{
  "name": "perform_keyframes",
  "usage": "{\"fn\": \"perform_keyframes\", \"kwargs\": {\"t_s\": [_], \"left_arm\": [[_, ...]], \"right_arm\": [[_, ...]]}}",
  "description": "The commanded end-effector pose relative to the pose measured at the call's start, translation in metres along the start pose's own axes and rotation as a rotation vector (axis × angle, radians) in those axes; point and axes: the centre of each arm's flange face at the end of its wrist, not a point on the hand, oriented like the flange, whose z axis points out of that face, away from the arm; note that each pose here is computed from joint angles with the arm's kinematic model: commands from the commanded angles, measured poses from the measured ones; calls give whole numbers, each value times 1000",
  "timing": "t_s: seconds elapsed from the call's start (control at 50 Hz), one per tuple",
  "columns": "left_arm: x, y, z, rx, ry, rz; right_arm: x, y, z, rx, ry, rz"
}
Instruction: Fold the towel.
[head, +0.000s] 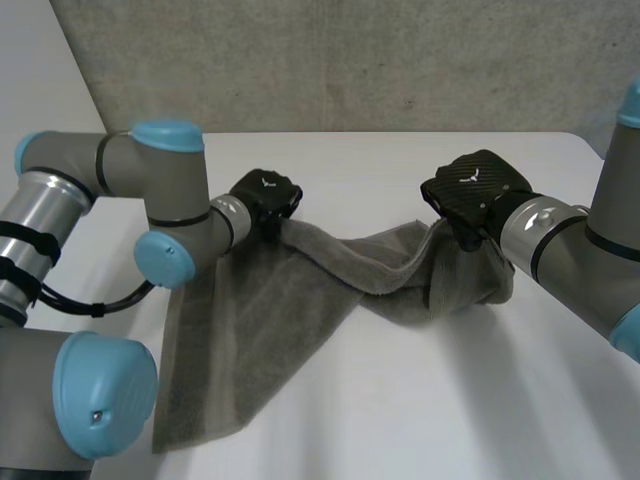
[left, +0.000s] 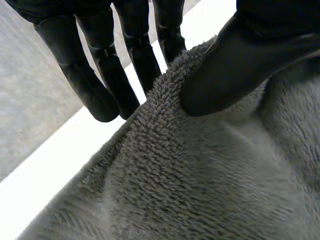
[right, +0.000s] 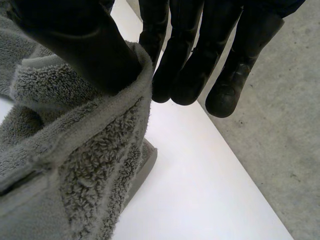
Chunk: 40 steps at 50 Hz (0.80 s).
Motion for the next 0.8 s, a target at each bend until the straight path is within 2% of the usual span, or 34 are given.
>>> {"fn": "perform_keyframes", "kwargs": {"t_s": [0.02, 0.12, 0.24, 0.46, 0.8], "left_arm": [[-31, -58, -30, 92, -117, -58], [-50, -94, -53, 175, -164, -119], [-60, -126, -76, 253, -194, -110], [-72, -132, -84, 259, -271, -117], [-72, -124, -76, 247, -295, -117]], "right_arm": [[5, -9, -5, 23, 20, -5], [6, -12, -9, 31, 24, -7], [7, -11, -10, 30, 27, -7], [8, -15, -13, 39, 30, -9], [6, -14, -13, 34, 24, -8]]}}
